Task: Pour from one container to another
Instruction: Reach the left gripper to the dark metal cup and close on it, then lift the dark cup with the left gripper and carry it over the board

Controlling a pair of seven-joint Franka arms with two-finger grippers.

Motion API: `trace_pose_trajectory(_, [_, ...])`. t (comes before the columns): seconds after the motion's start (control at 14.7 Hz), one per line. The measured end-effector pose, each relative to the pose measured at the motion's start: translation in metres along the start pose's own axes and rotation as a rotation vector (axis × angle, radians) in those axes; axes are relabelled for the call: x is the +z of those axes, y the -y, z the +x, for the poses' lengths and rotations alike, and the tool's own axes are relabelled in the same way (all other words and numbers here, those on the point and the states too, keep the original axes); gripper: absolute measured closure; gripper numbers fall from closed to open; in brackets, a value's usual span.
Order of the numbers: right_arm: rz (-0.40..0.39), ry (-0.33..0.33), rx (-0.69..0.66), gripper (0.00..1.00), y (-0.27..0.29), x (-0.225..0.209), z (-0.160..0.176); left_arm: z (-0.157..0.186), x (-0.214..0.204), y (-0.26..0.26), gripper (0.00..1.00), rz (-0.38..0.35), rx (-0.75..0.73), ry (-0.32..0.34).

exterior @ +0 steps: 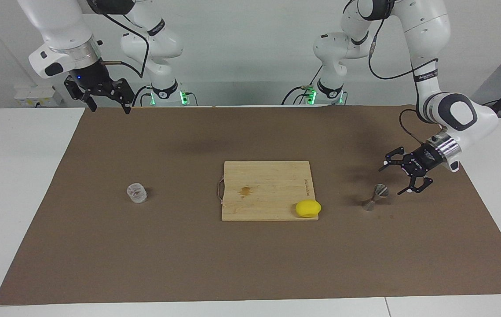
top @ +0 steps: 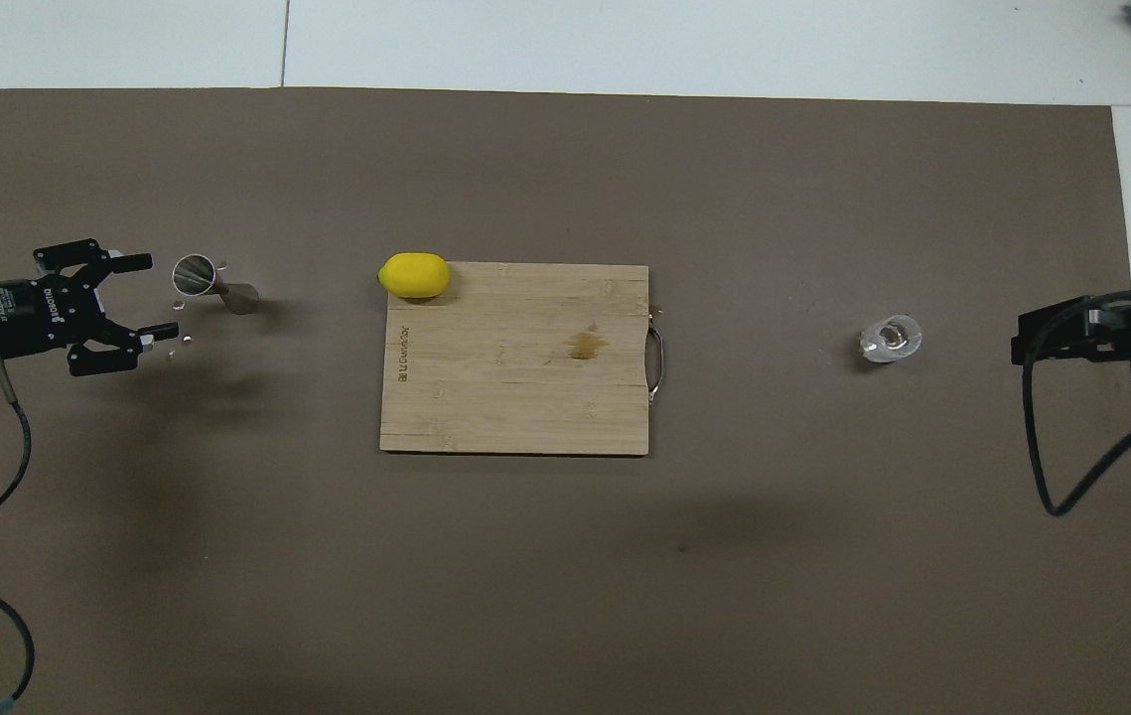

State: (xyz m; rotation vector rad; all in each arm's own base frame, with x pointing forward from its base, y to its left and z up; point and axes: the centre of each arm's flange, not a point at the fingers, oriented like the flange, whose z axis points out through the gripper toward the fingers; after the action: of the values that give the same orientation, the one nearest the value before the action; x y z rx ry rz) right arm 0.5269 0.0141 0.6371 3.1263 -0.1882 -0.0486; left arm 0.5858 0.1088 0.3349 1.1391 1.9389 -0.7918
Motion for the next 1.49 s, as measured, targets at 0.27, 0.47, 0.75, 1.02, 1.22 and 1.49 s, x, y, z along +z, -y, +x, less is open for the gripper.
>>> trace_pose_trajectory(0.27, [0.0, 0.0, 0.0, 0.0, 0.0, 0.0, 0.0, -0.007, 0.013, -0.002, 0.0, -0.034, 0.001, 0.043])
trace_pose_trajectory(0.47, [0.0, 0.0, 0.0, 0.0, 0.0, 0.0, 0.0, -0.002, 0.021, -0.005, 0.0, -0.052, 0.006, 0.04])
trace_pose_trajectory(0.75, [0.0, 0.0, 0.0, 0.0, 0.0, 0.0, 0.0, 0.002, 0.021, -0.007, 0.0, -0.069, 0.036, 0.027])
trace_pose_trajectory(1.02, [0.0, 0.0, 0.0, 0.0, 0.0, 0.0, 0.0, -0.005, 0.033, -0.004, 0.02, -0.06, 0.053, 0.036])
trace_pose_trajectory(1.22, [0.0, 0.0, 0.0, 0.0, 0.0, 0.0, 0.0, -0.007, 0.035, -0.004, 0.02, -0.063, 0.055, 0.036])
trace_pose_trajectory(1.49, [0.0, 0.0, 0.0, 0.0, 0.0, 0.0, 0.0, -0.006, 0.034, -0.005, 0.15, -0.068, 0.054, 0.033])
